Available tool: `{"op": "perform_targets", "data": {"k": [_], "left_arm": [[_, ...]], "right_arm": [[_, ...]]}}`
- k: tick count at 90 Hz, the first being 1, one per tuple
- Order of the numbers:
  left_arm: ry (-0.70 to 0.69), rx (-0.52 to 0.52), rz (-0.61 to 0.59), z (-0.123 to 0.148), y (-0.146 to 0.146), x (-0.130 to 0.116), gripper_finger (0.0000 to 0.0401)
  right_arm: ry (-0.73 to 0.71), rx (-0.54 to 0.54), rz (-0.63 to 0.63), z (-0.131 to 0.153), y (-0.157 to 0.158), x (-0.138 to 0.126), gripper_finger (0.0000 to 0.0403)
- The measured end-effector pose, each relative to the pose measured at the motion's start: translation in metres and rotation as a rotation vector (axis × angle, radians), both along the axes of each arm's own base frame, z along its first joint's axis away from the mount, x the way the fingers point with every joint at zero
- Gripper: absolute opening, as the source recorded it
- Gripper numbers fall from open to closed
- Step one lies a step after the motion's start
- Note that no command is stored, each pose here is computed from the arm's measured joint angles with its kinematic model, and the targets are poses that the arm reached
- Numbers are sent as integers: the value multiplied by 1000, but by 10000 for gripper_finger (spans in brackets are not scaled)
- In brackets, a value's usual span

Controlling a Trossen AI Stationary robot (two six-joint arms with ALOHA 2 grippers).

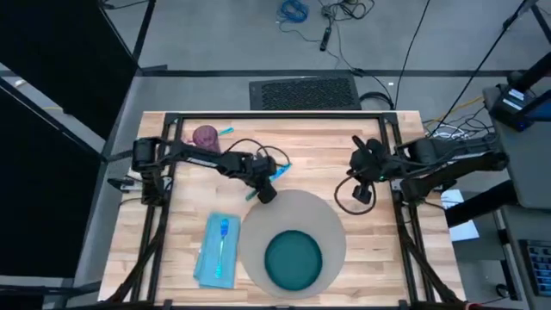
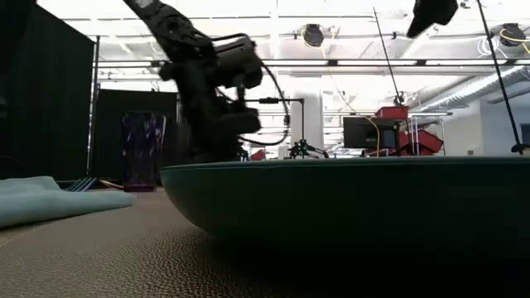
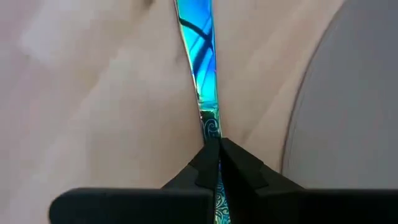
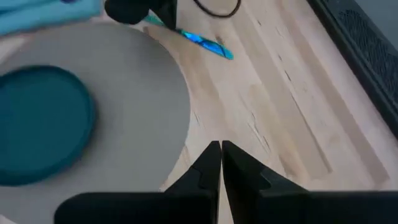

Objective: Set table place
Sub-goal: Move the blue knife from the top of the blue napkin

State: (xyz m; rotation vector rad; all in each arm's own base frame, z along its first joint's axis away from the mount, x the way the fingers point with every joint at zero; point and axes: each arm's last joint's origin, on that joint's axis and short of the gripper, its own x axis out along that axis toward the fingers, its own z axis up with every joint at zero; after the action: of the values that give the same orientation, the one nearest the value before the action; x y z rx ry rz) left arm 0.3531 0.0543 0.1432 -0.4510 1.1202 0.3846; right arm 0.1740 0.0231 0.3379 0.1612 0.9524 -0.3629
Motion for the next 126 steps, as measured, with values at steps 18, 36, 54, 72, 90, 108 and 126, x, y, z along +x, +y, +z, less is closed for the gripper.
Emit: {"op": "perform_targets", "data": {"k": [18, 36, 54, 72, 90, 108, 126], "left_arm": [[-18, -10, -49, -4, 23, 38, 0], [-52, -9, -112, -2, 38, 73, 0], [-131, 152, -171, 31, 42, 97, 0], [-230, 252, -250, 96, 26, 95, 0], [-36, 423, -154, 159, 13, 42, 0], [103, 492, -8, 203, -11, -20, 0], [161, 506, 93, 227, -41, -78, 0]], "right_arm": [[39, 71, 9, -41, 2, 4, 0], [6, 131, -41, -84, 2, 7, 0], [-99, 176, -148, -107, -8, 14, 0], [-145, 205, -252, -110, -20, 16, 0], [-198, 203, -304, -112, -36, 28, 0], [-262, 268, -205, -124, -53, 58, 0], [-295, 342, -150, -152, -73, 89, 0]]}}
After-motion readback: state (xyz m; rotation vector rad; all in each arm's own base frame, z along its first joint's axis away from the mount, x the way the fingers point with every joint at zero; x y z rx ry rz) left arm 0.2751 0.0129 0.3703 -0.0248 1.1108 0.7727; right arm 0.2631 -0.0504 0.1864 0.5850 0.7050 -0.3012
